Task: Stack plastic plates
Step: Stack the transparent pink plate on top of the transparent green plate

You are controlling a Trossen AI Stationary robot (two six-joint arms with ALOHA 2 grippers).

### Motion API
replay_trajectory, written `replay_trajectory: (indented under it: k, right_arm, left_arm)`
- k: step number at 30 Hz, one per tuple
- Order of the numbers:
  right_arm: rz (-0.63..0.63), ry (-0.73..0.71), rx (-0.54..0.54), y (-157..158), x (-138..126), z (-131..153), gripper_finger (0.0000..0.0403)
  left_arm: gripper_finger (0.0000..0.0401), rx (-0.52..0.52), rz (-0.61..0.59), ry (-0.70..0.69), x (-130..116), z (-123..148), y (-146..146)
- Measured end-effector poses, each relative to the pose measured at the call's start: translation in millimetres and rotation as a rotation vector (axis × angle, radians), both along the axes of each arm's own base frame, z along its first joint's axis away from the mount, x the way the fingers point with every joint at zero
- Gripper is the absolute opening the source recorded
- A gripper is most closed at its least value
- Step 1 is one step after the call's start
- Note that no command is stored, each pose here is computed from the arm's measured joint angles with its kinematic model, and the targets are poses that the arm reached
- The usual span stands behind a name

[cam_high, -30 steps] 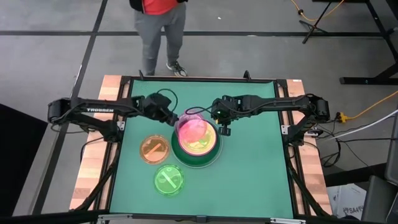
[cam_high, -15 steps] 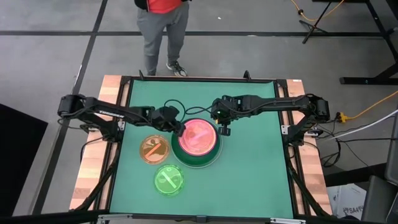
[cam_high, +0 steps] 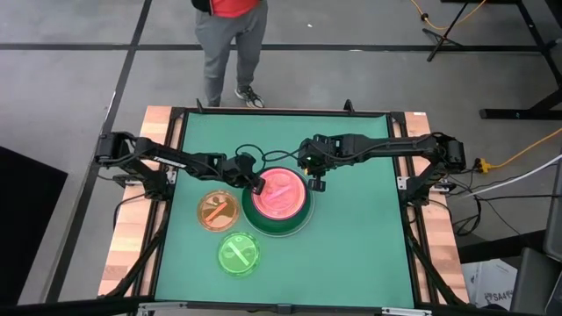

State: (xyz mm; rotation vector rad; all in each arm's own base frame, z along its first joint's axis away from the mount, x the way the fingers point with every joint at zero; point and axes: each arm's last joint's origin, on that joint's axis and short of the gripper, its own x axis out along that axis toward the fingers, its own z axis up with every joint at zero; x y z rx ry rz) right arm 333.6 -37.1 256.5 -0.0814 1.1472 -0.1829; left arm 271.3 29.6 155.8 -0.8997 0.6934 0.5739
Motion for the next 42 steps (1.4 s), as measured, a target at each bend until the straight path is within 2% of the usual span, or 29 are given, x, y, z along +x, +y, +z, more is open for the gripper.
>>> replay_trajectory:
  k: [16,30,42]
  right_arm:
    - [-0.002,-0.001,0.001,0.0,0.0,0.1,0.0040]
    - [-0.003,-0.001,0.002,-0.1,0.0,0.1,0.0040]
    - [-0.003,0.001,0.002,0.0,-0.1,0.0,0.0040]
  left_arm:
    - [0.0001,0.013,0.010,0.000,-0.1,0.0,0.5]
    - [0.0073,0.014,0.017,-0.013,0.8,0.8,0.7]
    - [0.0079,0.020,0.011,-0.041,2.8,2.8,0.8]
